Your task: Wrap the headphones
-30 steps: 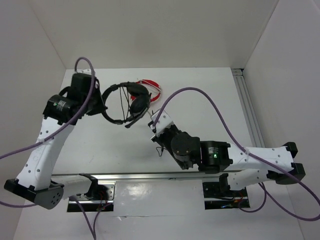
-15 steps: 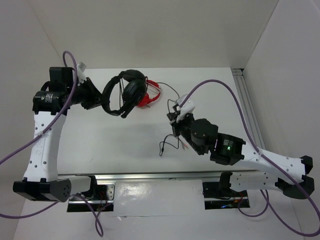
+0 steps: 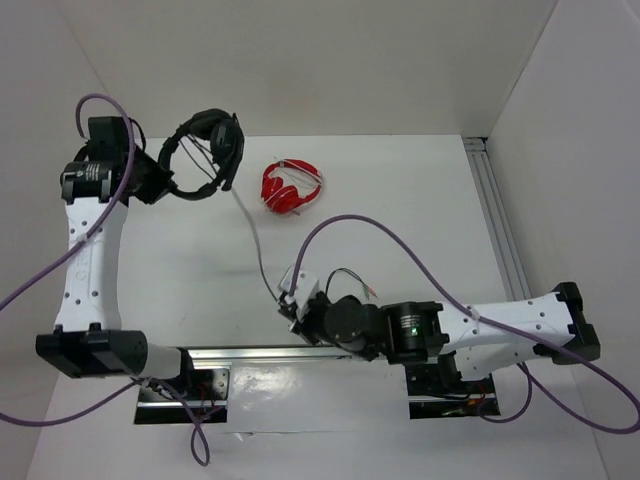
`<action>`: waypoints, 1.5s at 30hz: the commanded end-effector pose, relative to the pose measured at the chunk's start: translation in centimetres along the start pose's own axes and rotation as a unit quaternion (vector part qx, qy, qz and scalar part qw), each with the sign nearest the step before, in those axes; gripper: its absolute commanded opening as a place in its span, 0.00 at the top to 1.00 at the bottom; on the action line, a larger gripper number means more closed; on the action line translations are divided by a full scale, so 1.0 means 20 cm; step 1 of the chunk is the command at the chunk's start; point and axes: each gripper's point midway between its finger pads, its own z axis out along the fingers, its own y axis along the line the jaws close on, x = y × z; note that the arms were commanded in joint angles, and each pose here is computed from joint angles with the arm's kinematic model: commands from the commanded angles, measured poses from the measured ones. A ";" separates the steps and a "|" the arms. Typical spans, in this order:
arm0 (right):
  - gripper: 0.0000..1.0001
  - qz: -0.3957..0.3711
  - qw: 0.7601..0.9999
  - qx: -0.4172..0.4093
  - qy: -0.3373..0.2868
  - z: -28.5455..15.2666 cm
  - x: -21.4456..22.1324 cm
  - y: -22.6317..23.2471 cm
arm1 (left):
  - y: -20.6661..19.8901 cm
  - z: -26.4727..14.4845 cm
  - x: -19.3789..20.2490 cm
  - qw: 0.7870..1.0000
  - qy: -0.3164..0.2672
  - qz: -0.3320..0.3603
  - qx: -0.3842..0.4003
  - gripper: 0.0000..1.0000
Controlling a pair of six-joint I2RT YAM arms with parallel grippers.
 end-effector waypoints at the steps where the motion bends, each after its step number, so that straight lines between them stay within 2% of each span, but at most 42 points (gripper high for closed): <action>1: 1.00 -0.014 0.999 -0.006 -0.045 -0.07 -0.24 0.13 | 0.13 0.14 -0.12 0.994 -0.049 0.008 -0.102 1.00; 4: 1.00 -0.038 0.998 0.012 -0.052 -0.09 -0.33 0.18 | 0.28 0.30 -0.05 0.983 -0.040 0.033 -0.176 1.00; 8: 1.00 -0.043 0.996 0.023 -0.073 -0.12 -0.50 0.19 | 0.44 0.40 0.02 0.961 -0.053 0.072 -0.262 1.00; 12: 1.00 -0.082 0.993 0.062 -0.063 -0.12 -0.55 0.11 | 0.39 0.41 0.11 0.952 -0.054 0.134 -0.272 1.00; 15: 1.00 -0.099 0.988 0.102 -0.054 -0.11 -0.58 -0.04 | 0.25 0.36 0.21 0.949 -0.055 0.215 -0.222 1.00; 18: 1.00 -0.109 0.981 0.156 -0.032 -0.12 -0.58 -0.24 | 0.14 0.29 0.37 0.936 -0.037 0.306 -0.172 1.00; 19: 1.00 -0.115 0.977 0.178 -0.025 -0.13 -0.58 -0.33 | 0.14 0.27 0.47 0.921 -0.017 0.356 -0.160 1.00; 22: 1.00 -0.111 0.971 0.209 -0.039 -0.21 -0.66 -0.47 | 0.15 0.19 0.59 0.910 -0.012 0.390 -0.142 1.00; 24: 1.00 -0.102 0.966 0.235 -0.044 -0.25 -0.71 -0.56 | 0.19 0.17 0.74 0.886 0.012 0.442 -0.138 1.00; 26: 1.00 -0.098 0.963 0.247 -0.056 -0.29 -0.76 -0.62 | 0.21 0.15 0.84 0.878 0.022 0.462 -0.126 1.00; 27: 1.00 -0.096 0.961 0.252 -0.055 -0.30 -0.77 -0.64 | 0.22 0.15 0.92 0.860 0.032 0.493 -0.125 1.00; 29: 1.00 -0.100 0.956 0.271 -0.057 -0.35 -0.80 -0.69 | 0.21 0.11 1.01 0.848 0.040 0.517 -0.108 1.00; 31: 1.00 -0.098 0.951 0.288 -0.056 -0.37 -0.80 -0.75 | 0.20 0.04 1.10 0.824 0.041 0.556 -0.095 1.00; 35: 1.00 -0.082 0.938 0.332 -0.061 -0.44 -0.78 -0.93 | 0.18 -0.18 1.16 0.811 0.030 0.582 -0.053 1.00; 38: 1.00 -0.097 0.927 0.359 -0.051 -0.43 -0.72 -1.01 | 0.13 -0.33 1.26 0.809 0.063 0.584 0.034 1.00; 39: 1.00 -0.096 0.919 0.379 -0.049 -0.45 -0.72 -1.08 | 0.15 -0.37 1.25 0.804 0.070 0.589 0.037 1.00; 41: 1.00 -0.100 0.916 0.386 -0.046 -0.44 -0.74 -1.13 | 0.15 -0.40 1.23 0.810 0.079 0.580 0.041 1.00; 45: 1.00 -0.088 0.913 0.391 -0.078 -0.47 -0.81 -1.18 | 0.11 -0.51 1.26 0.792 0.110 0.590 0.113 1.00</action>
